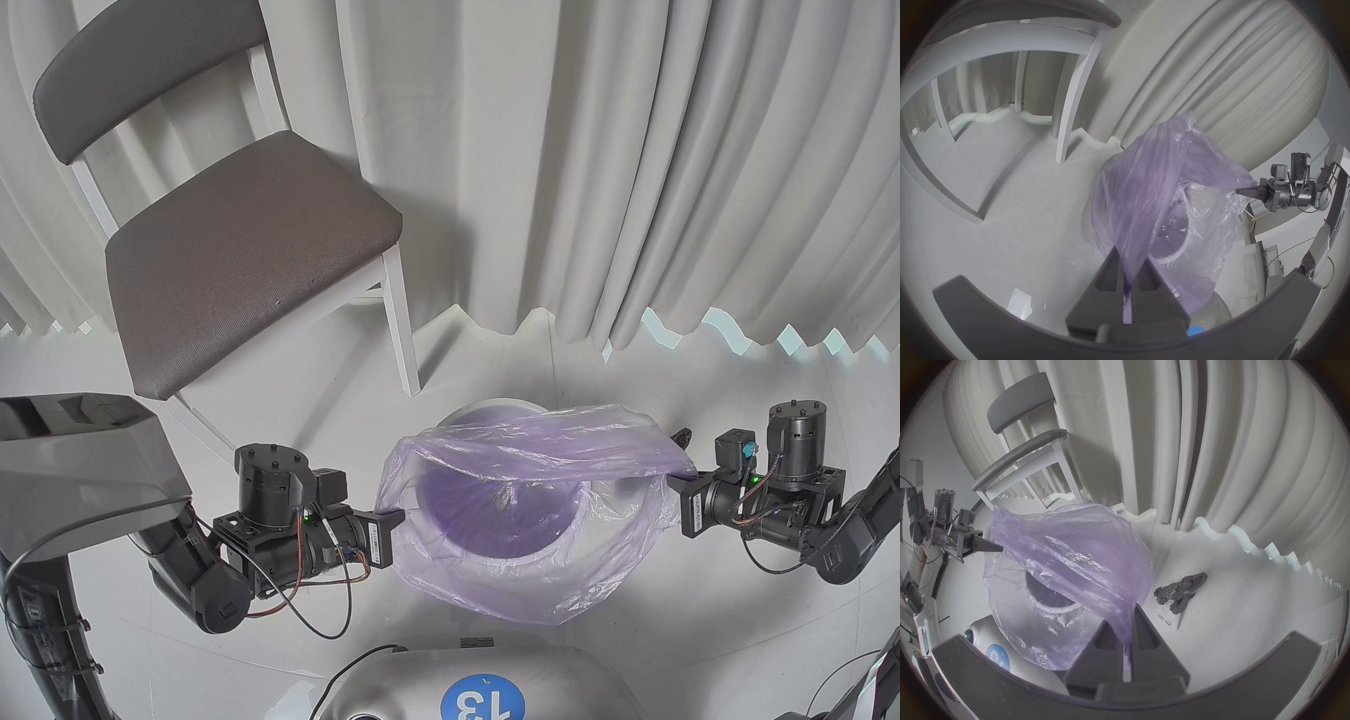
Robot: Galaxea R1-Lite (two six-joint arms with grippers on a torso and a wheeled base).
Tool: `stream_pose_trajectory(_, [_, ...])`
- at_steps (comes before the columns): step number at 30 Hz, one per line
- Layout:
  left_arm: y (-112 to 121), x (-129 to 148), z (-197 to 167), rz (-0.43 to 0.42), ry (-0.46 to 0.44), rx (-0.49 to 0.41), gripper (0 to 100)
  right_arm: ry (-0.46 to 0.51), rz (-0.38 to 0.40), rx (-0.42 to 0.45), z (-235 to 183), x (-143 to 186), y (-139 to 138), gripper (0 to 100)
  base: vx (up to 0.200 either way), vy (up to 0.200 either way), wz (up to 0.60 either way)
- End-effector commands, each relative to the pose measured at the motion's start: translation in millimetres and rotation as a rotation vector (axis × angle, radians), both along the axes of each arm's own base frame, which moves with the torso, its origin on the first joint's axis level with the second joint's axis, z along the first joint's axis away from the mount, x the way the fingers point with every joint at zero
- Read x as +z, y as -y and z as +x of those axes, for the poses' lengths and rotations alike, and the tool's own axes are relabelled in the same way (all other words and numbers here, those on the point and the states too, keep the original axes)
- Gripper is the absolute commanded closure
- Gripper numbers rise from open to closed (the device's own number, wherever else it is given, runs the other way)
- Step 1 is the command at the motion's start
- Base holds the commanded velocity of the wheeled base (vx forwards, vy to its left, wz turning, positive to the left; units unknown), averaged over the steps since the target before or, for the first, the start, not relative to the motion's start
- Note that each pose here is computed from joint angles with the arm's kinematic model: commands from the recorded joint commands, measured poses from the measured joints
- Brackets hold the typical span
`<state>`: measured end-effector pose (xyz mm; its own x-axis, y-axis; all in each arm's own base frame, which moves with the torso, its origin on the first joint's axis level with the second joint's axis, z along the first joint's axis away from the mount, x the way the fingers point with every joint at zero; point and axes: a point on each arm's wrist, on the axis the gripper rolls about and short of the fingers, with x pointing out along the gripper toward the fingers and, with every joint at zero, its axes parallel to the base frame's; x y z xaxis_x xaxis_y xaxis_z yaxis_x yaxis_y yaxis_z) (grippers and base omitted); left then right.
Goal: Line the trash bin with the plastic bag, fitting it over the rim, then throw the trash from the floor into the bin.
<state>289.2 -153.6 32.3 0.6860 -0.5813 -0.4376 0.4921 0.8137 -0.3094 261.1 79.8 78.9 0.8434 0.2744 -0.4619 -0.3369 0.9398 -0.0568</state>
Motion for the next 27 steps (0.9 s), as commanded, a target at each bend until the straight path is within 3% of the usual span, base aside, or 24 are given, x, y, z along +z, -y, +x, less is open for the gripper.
stream_pose_trajectory(1, [-1,-20,1,0.024,-0.039,0.011,100,-0.049,-0.027,-0.017,9,-28,-5,100,0.0,0.0,0.0])
stream_pose_trajectory(10, [-5,-18,5,0.027,-0.021,0.038,100,0.019,0.01,-0.031,23,-42,-12,100,0.0,0.0,0.0])
stream_pose_trajectory(17, [-17,-9,11,0.019,0.009,0.084,100,0.101,0.177,0.0,27,-35,-42,100,0.0,0.0,0.0])
stream_pose_trajectory(19, [-17,-7,11,0.017,0.012,0.084,100,0.103,0.192,0.007,26,-33,-45,100,0.0,0.0,0.0])
stream_pose_trajectory(21, [-17,-1,9,0.011,0.025,0.083,100,0.093,0.276,0.044,20,-27,-66,100,0.0,0.0,0.0])
stream_pose_trajectory(27, [-14,7,1,0.003,0.041,0.063,100,0.084,0.353,0.098,5,-19,-94,100,0.0,0.0,0.0])
